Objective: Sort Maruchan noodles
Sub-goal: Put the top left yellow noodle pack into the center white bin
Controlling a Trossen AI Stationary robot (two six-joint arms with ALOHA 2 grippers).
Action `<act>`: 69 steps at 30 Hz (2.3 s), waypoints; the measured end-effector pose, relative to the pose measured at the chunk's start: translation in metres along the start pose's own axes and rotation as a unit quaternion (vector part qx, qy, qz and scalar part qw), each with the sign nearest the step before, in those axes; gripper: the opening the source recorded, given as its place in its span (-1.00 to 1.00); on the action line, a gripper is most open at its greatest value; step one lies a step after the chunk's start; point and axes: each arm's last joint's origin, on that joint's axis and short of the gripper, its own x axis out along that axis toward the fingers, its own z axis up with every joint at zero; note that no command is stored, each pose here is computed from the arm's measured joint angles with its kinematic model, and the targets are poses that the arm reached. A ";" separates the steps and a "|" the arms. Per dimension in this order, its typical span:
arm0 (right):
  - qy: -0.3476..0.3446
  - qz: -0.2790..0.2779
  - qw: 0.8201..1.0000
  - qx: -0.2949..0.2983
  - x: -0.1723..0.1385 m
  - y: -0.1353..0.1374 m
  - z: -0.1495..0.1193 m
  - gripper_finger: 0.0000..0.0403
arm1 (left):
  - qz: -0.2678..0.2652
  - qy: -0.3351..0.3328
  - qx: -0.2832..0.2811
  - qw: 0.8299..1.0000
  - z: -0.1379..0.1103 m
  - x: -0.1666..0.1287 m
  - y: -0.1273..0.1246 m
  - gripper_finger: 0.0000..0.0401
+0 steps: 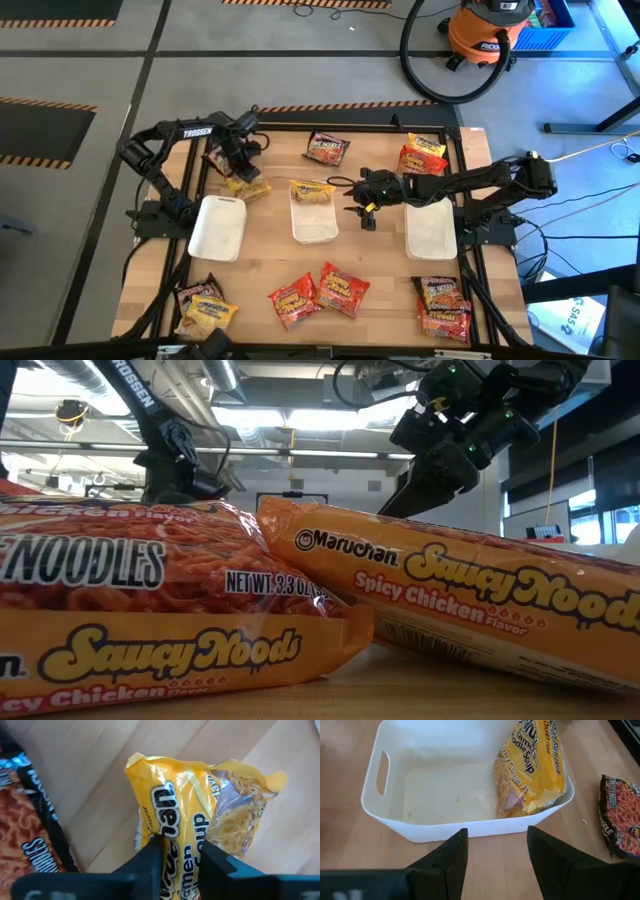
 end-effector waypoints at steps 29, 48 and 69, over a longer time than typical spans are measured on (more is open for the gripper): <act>-0.002 -0.041 0.999 0.005 -0.012 -0.003 0.005 -0.10 | 0.175 -0.132 0.131 0.967 -0.026 -0.070 -0.112 -1.00; -0.157 -0.007 0.973 0.170 -0.014 -0.005 0.033 0.63 | 0.184 -0.325 0.231 0.898 -0.079 -0.087 -0.199 -1.00; -0.276 0.024 0.942 0.192 0.028 -0.002 0.033 0.67 | 0.177 -0.484 0.282 0.809 -0.064 -0.081 -0.253 -1.00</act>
